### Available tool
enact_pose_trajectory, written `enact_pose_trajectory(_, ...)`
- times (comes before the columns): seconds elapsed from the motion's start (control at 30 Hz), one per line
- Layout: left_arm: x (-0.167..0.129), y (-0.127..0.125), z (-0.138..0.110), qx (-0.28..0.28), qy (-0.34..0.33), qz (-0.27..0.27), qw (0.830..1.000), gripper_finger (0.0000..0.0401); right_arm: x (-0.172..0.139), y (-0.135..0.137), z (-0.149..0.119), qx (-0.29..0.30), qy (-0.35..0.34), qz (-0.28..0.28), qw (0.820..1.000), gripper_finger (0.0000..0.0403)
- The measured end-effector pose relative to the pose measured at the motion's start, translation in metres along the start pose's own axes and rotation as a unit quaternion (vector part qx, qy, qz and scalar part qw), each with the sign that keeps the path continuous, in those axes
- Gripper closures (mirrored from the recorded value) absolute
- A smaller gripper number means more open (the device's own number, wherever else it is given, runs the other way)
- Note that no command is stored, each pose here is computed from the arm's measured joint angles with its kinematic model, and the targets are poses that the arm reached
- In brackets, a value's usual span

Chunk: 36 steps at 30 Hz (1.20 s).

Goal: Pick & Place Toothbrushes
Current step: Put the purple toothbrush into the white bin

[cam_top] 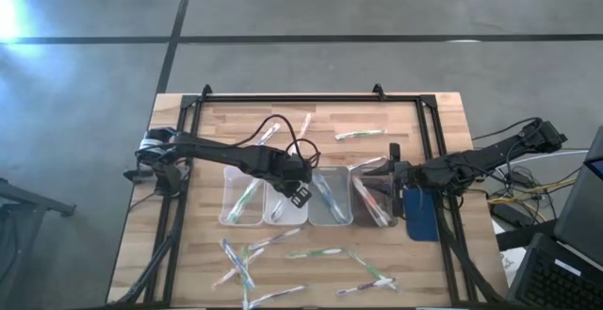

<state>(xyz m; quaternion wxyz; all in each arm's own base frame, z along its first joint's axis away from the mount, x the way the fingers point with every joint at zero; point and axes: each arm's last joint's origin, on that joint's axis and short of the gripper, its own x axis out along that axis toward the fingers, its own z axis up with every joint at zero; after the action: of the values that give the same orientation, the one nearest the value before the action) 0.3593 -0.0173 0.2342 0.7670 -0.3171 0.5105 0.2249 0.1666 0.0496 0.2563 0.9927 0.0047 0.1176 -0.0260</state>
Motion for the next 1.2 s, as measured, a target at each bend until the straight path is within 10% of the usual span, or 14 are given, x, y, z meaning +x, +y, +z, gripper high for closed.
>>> enact_pose_trajectory(1.2, 0.031, 0.005, 0.005, 0.013, 0.053, 0.002, 0.999, 0.0282, 0.0, 0.0, -0.002, -0.002, 0.008, -0.001, 1.0, 0.028)
